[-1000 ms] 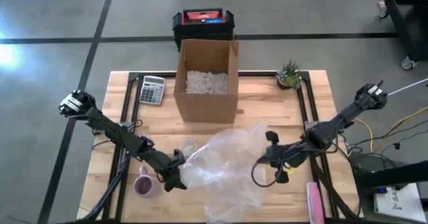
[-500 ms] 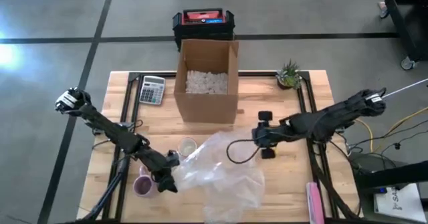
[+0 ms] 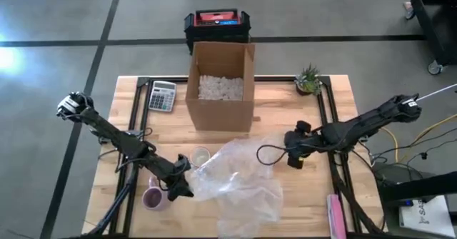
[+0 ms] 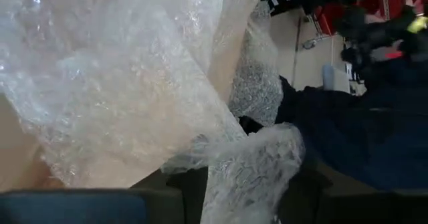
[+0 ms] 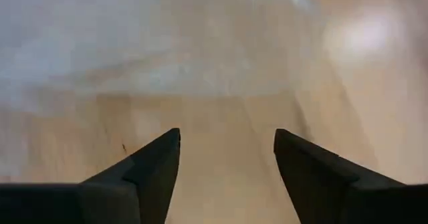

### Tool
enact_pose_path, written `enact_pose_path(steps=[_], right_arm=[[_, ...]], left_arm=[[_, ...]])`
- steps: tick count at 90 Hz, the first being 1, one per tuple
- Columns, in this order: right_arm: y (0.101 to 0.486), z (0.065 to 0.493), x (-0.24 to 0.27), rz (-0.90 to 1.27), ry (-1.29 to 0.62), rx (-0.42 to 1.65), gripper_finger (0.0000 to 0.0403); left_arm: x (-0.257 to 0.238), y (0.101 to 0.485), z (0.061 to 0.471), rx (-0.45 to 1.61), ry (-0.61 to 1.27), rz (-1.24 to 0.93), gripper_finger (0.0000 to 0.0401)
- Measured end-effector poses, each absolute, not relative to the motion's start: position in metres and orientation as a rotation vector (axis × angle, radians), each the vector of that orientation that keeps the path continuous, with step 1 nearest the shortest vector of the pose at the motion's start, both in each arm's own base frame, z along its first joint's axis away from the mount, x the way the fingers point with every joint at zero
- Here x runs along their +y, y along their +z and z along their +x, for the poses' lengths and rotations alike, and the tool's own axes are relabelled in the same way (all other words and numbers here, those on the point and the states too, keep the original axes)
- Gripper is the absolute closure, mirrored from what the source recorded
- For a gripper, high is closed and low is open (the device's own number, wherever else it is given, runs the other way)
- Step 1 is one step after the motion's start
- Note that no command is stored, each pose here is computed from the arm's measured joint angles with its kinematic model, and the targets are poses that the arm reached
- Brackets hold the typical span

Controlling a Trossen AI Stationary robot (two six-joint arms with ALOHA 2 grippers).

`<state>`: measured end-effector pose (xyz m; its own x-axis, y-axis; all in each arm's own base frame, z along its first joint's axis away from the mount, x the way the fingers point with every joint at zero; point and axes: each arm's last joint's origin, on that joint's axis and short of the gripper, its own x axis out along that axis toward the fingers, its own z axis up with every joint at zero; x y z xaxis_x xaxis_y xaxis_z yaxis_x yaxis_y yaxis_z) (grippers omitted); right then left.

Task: Wrap mug
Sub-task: Wrap the white mug with the bubble wrap

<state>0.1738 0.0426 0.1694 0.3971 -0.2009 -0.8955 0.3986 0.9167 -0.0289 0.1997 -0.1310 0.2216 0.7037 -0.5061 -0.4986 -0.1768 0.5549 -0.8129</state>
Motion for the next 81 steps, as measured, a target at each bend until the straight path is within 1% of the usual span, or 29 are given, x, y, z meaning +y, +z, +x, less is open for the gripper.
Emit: enact_pose_path(steps=[8, 19, 32, 47, 56, 65, 73, 81], right_arm=[[0.153, 0.172, 0.041, 0.235, -0.383, 1.014, 0.0158], [0.136, 0.177, 0.042, 0.228, -0.293, 0.841, 0.0148], [0.123, 0.178, 0.035, 0.334, -0.285, 0.651, 0.0142], [0.109, 0.179, 0.027, 0.406, -0.318, 0.570, 0.0145], [0.102, 0.185, 0.025, 0.439, -0.331, 0.574, 0.0155], [0.097, 0.197, 0.028, 0.429, -0.280, 0.617, 0.0171], [0.090, 0.209, 0.031, 0.293, -0.244, 0.675, 0.0195], [0.091, 0.229, 0.034, 0.171, -0.208, 0.627, 0.0234]], left_arm=[[-0.130, 0.224, 0.199, 0.773, -0.221, -0.977, 0.0287], [-0.129, 0.227, 0.200, 0.739, -0.226, -0.968, 0.0286], [-0.129, 0.229, 0.201, 0.692, -0.206, -0.970, 0.0277], [-0.127, 0.229, 0.202, 0.645, -0.172, -0.936, 0.0265], [-0.126, 0.231, 0.204, 0.594, -0.144, -0.920, 0.0261], [-0.126, 0.235, 0.206, 0.530, -0.147, -0.913, 0.0260], [-0.125, 0.238, 0.208, 0.474, -0.139, -0.856, 0.0263], [-0.122, 0.239, 0.209, 0.430, -0.109, -0.787, 0.0273]])
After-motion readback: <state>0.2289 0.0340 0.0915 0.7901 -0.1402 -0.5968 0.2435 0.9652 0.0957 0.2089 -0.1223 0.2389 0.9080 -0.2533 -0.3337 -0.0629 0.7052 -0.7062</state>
